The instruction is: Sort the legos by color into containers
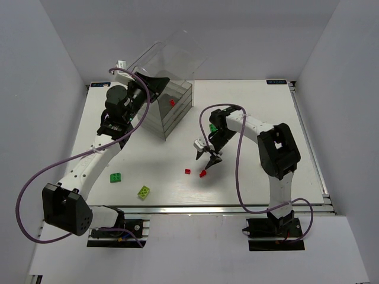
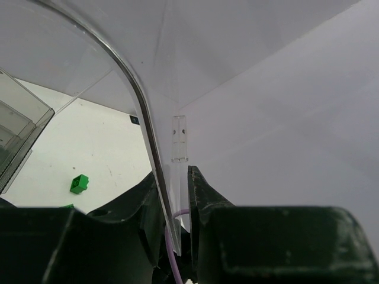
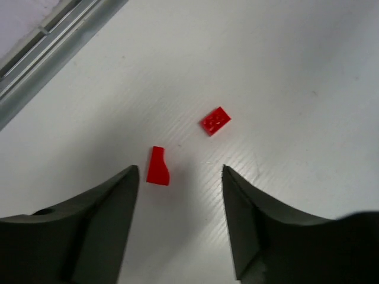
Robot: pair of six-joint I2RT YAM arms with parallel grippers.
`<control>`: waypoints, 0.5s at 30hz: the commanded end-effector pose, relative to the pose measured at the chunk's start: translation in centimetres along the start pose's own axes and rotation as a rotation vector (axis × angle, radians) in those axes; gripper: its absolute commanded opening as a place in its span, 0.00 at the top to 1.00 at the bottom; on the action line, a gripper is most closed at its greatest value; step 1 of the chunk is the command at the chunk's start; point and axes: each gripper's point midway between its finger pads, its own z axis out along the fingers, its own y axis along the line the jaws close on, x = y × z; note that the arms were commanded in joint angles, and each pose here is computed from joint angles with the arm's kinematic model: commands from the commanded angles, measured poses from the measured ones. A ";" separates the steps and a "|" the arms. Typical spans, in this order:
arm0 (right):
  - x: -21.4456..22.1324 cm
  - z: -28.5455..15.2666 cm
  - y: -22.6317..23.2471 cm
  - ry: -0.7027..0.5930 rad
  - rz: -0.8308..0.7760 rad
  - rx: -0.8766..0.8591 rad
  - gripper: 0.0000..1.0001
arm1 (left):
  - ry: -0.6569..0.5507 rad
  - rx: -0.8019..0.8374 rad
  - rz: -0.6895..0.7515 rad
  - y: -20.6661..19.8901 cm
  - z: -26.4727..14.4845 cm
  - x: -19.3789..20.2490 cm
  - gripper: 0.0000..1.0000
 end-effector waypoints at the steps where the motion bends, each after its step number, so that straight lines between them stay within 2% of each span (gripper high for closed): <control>1: -1.7 -0.7 2.5 0.014 -0.001 -0.058 0.40 | -0.055 0.093 0.021 -3.5 -1.6 -1.9 0.68; 3: -1.3 -0.6 3.4 0.032 0.026 -0.073 0.46 | -0.052 0.087 0.020 -3.2 -1.6 -1.7 0.68; 5: -0.7 0.2 4.1 0.047 0.062 -0.081 0.47 | -0.052 0.087 0.014 -3.1 -1.7 -1.6 0.68; 6: -0.6 0.3 3.6 0.062 0.034 -0.054 0.47 | -0.050 0.085 0.014 -2.9 -1.8 -1.4 0.68; 7: -0.3 0.4 3.6 0.080 0.081 -0.035 0.47 | -0.052 0.087 0.013 -3.0 -1.9 -1.5 0.68; 9: 0.1 1.4 3.0 0.108 0.067 0.010 0.46 | -0.052 0.085 0.012 -2.9 -1.9 -1.5 0.68; 15: 2.8 2.3 1.9 0.218 0.160 0.086 0.46 | -0.050 0.089 0.017 -3.2 -1.7 -1.6 0.68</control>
